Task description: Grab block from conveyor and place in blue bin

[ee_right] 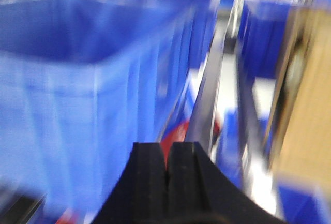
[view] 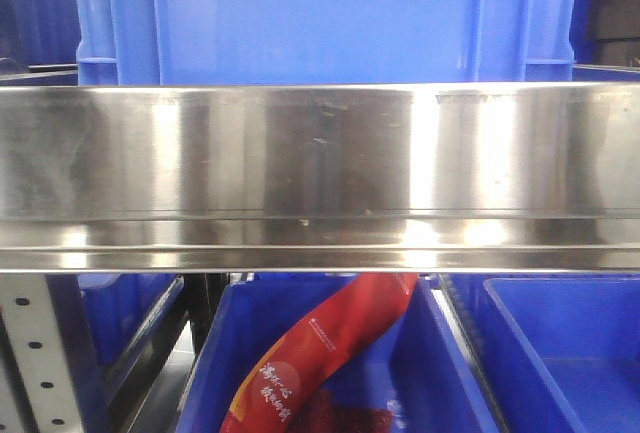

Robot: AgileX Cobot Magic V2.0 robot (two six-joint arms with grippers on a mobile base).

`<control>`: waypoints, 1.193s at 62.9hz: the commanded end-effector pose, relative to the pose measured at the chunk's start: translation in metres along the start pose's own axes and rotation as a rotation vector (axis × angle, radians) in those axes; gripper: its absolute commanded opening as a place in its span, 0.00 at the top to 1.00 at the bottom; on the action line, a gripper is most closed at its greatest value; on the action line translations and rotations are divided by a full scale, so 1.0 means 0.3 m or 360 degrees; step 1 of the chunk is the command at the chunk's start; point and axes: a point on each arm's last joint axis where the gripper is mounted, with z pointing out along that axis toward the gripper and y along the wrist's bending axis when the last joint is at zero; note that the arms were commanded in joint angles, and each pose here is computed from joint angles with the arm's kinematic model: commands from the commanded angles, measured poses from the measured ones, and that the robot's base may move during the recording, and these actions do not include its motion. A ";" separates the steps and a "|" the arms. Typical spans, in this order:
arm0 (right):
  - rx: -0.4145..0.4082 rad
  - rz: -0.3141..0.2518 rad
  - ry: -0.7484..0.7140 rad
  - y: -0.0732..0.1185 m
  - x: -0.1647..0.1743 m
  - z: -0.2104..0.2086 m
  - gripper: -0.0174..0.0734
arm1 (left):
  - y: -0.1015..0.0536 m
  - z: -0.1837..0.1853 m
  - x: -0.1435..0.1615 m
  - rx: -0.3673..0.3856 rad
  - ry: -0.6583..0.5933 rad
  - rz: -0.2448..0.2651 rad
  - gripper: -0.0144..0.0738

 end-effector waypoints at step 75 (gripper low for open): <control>0.0058 -0.0182 -0.0423 -0.017 0.313 -0.136 0.99 | -0.002 -0.234 -0.010 0.0032 -0.0437 -0.0012 0.96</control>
